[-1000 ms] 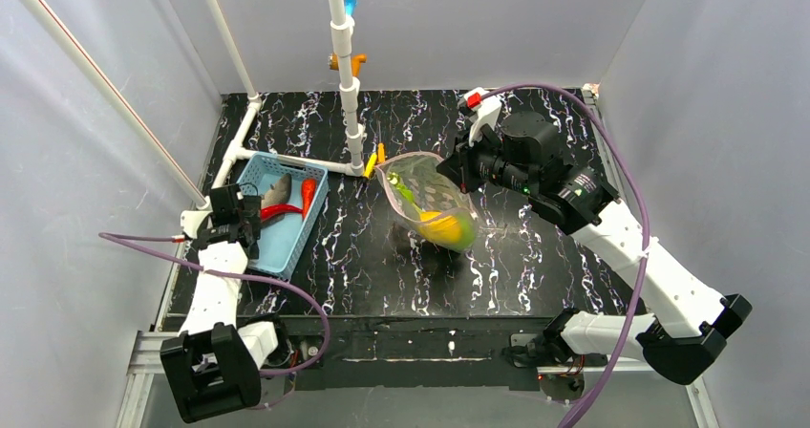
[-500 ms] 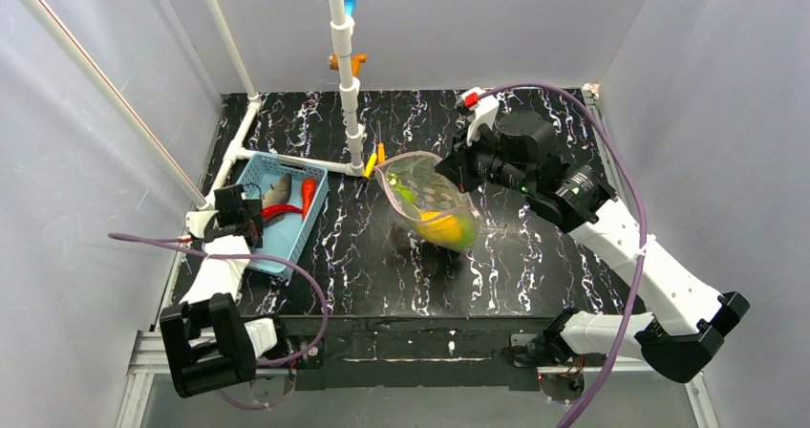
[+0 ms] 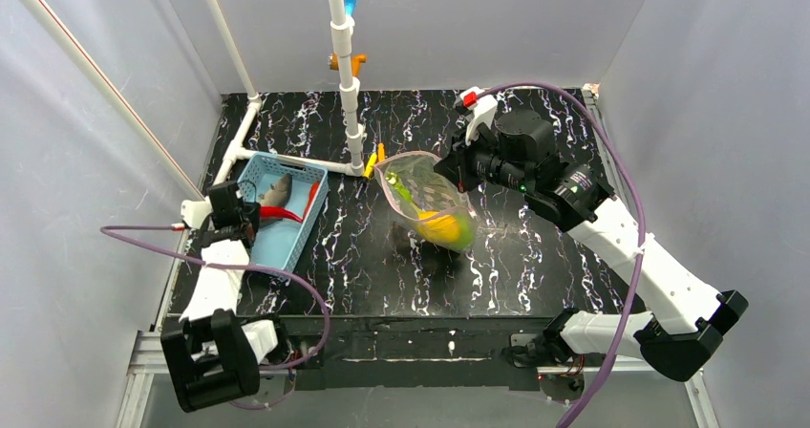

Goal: Place the food in the zip-top bag and seal the zipper
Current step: Pick up the fake vegetable from the bin, then place the fake vegetable in the zipper food storage bag.

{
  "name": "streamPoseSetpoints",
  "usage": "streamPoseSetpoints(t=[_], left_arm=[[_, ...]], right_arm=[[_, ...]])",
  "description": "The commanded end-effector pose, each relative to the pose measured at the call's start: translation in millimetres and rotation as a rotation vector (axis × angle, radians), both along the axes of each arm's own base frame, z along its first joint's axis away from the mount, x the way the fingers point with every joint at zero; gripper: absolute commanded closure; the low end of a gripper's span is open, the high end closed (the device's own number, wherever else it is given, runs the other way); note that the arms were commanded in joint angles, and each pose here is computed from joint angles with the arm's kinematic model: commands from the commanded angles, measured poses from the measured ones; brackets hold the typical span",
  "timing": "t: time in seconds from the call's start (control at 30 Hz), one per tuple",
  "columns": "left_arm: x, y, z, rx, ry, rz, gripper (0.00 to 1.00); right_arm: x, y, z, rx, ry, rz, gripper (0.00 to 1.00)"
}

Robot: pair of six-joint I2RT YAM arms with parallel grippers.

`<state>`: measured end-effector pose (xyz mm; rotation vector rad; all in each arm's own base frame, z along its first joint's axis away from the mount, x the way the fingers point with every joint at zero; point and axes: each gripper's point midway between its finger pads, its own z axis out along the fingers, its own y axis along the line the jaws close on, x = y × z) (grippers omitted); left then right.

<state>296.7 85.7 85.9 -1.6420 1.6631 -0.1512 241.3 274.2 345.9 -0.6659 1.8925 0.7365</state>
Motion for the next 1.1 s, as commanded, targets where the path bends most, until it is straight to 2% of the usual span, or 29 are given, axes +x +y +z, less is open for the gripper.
streamPoseSetpoints(t=[0.0, 0.13, 0.3, 0.43, 0.5, 0.63, 0.87, 0.93, 1.07], left_arm=[[13, -2, 77, 0.164, -0.113, -0.188, 0.94], [23, -47, 132, 0.173, -0.221, -0.517, 1.0], [29, -112, 200, 0.092, -0.53, -0.844, 1.0], [19, -153, 266, 0.048, -0.816, -1.063, 1.0], [7, -164, 297, 0.094, -0.923, -1.137, 1.0], [-23, -194, 341, 0.185, -1.047, -1.314, 1.0], [-87, -301, 364, 0.284, -1.185, -1.669, 1.0], [-95, -319, 361, 0.331, -1.214, -1.696, 1.0], [-92, -338, 359, 0.345, -1.235, -1.65, 1.0]], right_arm=[[1, 3, 30, 0.065, -0.069, 0.011, 0.99], [1, 6, 29, 0.066, -0.066, 0.018, 0.99], [0, 5, 29, 0.069, -0.061, 0.017, 0.99], [-2, 3, 29, 0.077, -0.063, 0.016, 0.99], [-2, 3, 29, 0.079, -0.062, 0.016, 0.99], [-3, 4, 30, 0.084, -0.06, 0.02, 0.99], [-5, 7, 33, 0.099, -0.05, 0.033, 0.99], [-6, 8, 33, 0.101, -0.047, 0.036, 0.99], [-6, 7, 33, 0.103, -0.044, 0.032, 0.99]])
